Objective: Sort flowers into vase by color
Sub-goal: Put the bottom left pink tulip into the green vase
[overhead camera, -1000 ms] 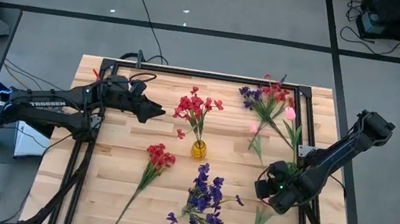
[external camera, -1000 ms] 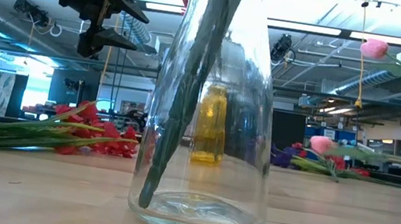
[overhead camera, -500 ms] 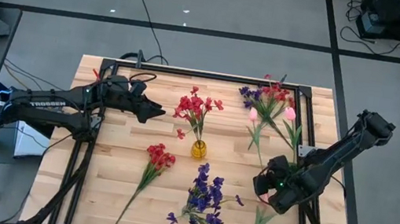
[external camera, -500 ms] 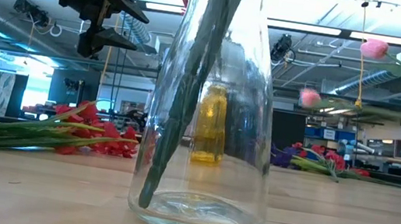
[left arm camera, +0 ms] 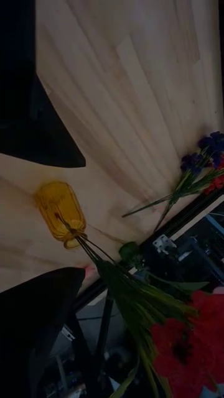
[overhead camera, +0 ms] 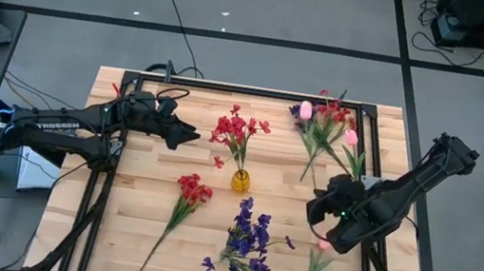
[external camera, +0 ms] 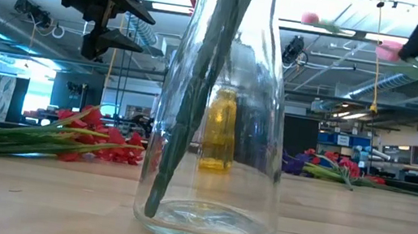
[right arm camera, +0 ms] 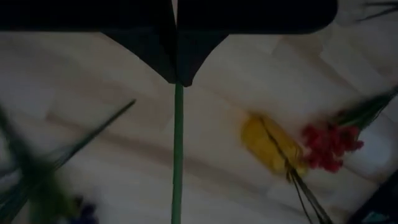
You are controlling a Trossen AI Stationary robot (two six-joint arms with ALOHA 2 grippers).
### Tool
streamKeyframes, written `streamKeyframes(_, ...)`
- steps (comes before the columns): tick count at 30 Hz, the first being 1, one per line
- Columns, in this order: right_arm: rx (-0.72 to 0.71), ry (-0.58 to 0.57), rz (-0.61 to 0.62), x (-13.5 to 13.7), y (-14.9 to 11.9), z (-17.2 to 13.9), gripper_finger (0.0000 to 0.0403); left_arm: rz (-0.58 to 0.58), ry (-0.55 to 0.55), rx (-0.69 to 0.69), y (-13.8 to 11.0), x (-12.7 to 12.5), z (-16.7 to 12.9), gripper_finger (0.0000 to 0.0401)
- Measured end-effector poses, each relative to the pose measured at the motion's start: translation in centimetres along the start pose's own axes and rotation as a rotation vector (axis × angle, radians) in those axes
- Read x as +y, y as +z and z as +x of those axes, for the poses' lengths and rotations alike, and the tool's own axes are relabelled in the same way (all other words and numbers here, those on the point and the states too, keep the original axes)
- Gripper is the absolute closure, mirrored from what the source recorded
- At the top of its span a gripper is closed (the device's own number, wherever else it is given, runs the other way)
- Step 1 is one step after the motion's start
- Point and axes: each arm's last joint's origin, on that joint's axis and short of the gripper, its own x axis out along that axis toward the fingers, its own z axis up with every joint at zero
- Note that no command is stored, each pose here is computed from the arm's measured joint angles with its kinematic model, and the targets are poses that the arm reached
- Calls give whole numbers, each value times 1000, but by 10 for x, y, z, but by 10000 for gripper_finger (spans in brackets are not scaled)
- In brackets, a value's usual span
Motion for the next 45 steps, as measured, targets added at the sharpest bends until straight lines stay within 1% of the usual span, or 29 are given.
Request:
streamKeyframes(4,-52,-41,-34,-3,14,-15,402,6,0,0,0,0,0,122)
streamKeyframes(8,-165,-20,-23,-7,24,-31,402,6,0,0,0,0,0,122)
streamKeyframes(10,-205,18,-16,-8,26,-36,402,6,0,0,0,0,0,122)
streamKeyframes(14,-250,76,-42,-11,26,-44,402,8,5,3,0,0,0,122)
streamKeyframes(20,-324,217,-103,-25,32,-62,402,8,22,-8,0,1,0,122)
streamKeyframes(23,-348,324,-125,-34,39,-75,402,8,40,-19,0,2,1,122)
streamKeyframes(28,-319,499,-179,-52,56,-95,402,-9,59,-10,-1,4,6,122)
streamKeyframes(31,-321,620,-230,-60,69,-108,402,-58,78,9,-3,6,10,122)
streamKeyframes(36,-302,844,-360,-72,93,-127,402,-117,102,17,-4,9,16,122)
streamKeyframes(39,-312,993,-419,-80,106,-134,402,-119,109,8,-3,10,18,122)
streamKeyframes(41,-335,1100,-434,-86,112,-136,402,-133,120,-25,-2,10,19,122)
streamKeyframes(45,-422,1291,-441,-95,113,-134,402,-154,151,-93,1,10,19,122)
